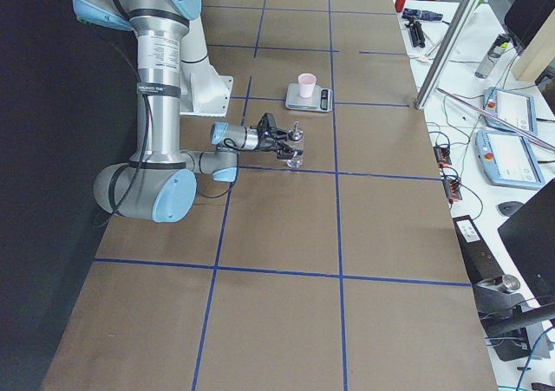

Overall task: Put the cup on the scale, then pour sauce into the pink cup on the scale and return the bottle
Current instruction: 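Lower the glass sauce bottle onto the table with the right gripper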

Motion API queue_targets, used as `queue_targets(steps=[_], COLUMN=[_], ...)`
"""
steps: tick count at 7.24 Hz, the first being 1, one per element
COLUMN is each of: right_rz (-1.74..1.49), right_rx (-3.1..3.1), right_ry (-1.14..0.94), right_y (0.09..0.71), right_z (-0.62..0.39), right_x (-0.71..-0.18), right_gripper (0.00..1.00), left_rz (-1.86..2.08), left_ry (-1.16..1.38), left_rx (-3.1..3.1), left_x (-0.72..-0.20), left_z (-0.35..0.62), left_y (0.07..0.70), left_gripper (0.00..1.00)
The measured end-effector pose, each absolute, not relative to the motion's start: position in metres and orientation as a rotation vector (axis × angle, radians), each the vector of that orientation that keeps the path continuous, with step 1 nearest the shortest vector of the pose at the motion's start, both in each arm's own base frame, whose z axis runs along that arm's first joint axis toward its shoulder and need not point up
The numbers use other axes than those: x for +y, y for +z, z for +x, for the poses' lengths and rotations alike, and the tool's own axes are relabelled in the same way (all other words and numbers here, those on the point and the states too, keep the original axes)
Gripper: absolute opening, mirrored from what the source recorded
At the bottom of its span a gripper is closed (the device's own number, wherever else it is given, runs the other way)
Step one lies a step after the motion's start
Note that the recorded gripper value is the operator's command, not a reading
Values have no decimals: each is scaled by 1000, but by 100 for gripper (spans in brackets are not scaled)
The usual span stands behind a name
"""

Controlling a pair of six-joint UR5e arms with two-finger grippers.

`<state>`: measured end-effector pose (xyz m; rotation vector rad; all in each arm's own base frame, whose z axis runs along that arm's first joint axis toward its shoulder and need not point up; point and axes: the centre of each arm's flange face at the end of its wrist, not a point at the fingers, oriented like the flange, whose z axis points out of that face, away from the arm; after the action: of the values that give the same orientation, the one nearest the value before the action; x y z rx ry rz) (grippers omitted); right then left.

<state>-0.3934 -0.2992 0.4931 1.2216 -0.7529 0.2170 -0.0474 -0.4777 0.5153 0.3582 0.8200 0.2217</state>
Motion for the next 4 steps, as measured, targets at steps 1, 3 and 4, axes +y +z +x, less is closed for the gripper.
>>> queue_targets(steps=[1, 3, 4], right_rz=[1224, 1229, 1230], right_rx=[-753, -751, -750], right_ry=[220, 226, 227], right_y=[492, 492, 491], right_z=[-394, -394, -394], right_x=[-299, -299, -299], right_gripper=[100, 100, 100], left_rz=[358, 358, 358], left_ry=[222, 222, 222], left_rx=[820, 820, 820], left_x=[-478, -478, -478], left_z=[-47, -47, -47], left_y=[515, 515, 515], left_gripper=[100, 100, 100])
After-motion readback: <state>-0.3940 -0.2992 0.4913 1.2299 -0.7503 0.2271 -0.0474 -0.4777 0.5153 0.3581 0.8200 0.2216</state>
